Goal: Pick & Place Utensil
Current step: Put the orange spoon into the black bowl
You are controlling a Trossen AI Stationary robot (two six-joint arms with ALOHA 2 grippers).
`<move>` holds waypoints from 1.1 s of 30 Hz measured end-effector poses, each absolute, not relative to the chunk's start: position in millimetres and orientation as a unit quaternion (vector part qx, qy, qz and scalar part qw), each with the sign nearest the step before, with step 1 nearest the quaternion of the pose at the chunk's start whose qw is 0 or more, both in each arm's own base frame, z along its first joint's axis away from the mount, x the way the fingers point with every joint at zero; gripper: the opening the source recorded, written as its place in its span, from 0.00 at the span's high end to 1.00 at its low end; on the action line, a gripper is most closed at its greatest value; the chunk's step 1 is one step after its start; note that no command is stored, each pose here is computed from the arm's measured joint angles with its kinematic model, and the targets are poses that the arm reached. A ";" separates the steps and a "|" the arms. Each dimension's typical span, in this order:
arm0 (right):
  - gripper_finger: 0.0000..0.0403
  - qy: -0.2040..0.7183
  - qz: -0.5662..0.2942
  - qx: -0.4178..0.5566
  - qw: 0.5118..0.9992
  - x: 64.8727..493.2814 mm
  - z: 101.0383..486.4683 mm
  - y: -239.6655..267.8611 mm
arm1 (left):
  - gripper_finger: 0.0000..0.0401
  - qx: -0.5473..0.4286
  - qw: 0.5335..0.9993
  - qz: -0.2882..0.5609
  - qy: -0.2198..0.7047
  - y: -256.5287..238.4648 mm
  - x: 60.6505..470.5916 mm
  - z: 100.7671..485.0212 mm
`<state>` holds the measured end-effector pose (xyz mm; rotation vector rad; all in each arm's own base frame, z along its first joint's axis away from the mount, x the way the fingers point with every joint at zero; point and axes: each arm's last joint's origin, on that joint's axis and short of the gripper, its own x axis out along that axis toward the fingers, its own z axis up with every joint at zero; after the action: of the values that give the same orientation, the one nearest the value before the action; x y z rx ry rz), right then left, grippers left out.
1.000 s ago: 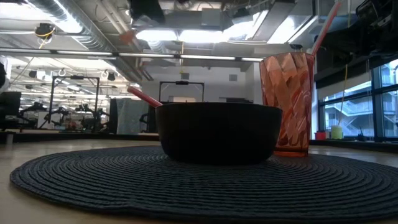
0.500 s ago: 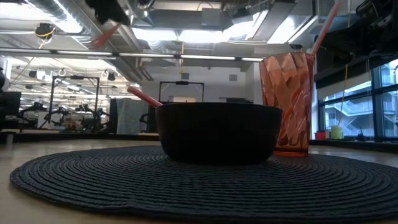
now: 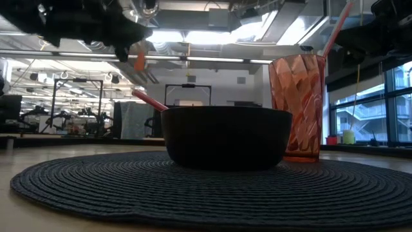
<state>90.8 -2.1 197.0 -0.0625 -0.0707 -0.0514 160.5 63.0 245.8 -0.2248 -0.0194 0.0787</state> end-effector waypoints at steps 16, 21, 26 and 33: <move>0.99 -0.035 -0.023 -0.045 0.998 90.8 197.0 -2.0 | 0.99 -0.131 0.979 0.102 -0.122 45.9 157.0 210.8; 0.99 -0.035 -0.023 -0.042 0.998 90.9 197.0 -1.9 | 0.99 -0.137 0.978 0.101 -0.121 42.5 158.0 210.6; 0.99 -0.035 -0.023 -0.041 0.998 90.9 196.9 -2.0 | 0.99 -0.141 0.978 0.103 -0.117 41.8 158.5 209.6; 0.99 -0.036 -0.021 -0.028 0.999 90.8 197.1 -1.8 | 0.99 -0.209 0.968 0.081 -0.114 36.7 161.2 207.7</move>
<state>90.8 -1.8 197.1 -0.0556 -0.0728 -0.0419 161.2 36.7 207.7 -0.4219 -0.2300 0.1634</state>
